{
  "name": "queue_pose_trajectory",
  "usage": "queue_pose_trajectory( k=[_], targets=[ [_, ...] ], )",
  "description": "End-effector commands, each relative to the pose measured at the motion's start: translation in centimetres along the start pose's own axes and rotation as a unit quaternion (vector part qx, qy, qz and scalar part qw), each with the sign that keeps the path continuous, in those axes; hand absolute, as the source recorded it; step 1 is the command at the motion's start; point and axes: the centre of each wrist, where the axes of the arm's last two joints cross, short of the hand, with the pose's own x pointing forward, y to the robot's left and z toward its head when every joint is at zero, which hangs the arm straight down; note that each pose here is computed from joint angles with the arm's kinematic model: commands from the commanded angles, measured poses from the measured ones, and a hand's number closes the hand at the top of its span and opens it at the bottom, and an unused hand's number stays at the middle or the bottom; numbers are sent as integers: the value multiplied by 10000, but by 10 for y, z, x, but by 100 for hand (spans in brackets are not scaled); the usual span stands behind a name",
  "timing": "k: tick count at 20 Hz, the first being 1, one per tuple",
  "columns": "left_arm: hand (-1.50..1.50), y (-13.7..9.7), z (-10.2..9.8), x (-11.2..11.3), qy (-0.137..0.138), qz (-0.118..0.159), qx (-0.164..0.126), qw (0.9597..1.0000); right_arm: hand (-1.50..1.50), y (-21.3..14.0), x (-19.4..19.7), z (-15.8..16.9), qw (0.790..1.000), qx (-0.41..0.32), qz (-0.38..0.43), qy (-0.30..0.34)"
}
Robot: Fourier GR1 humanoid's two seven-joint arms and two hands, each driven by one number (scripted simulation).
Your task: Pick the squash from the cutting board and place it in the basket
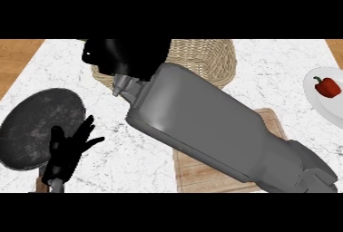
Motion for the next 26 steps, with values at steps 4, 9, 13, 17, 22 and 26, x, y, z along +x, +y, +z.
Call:
queue_pose_trajectory(
  k=[4, 9, 13, 17, 22, 26],
  targets=[
    [0, 4, 1, -17, 444, -7, 74, 9990, 150, 11, 15, -28, 9927, -49, 71, 1202],
    [0, -3, -1, -16, 332, -15, 25, 9994, 150, 26, -5, -49, 9916, 82, -122, 1289],
    [0, -6, 0, -14, 298, 53, 35, 9995, 150, 35, -21, -55, 9854, 18, -568, 1606],
    [0, 1, -1, -22, 351, 34, -43, 9994, 150, 49, -49, -53, 9793, -89, -1056, 1725],
    [0, -13, -9, -17, 331, 82, 30, 9994, 150, 58, -60, -61, 9785, -120, -1106, 1739],
    [0, 14, 1, -26, 458, 102, 26, 9989, 150, 70, -76, -52, 9769, 3, -1135, 1811]
  ],
)
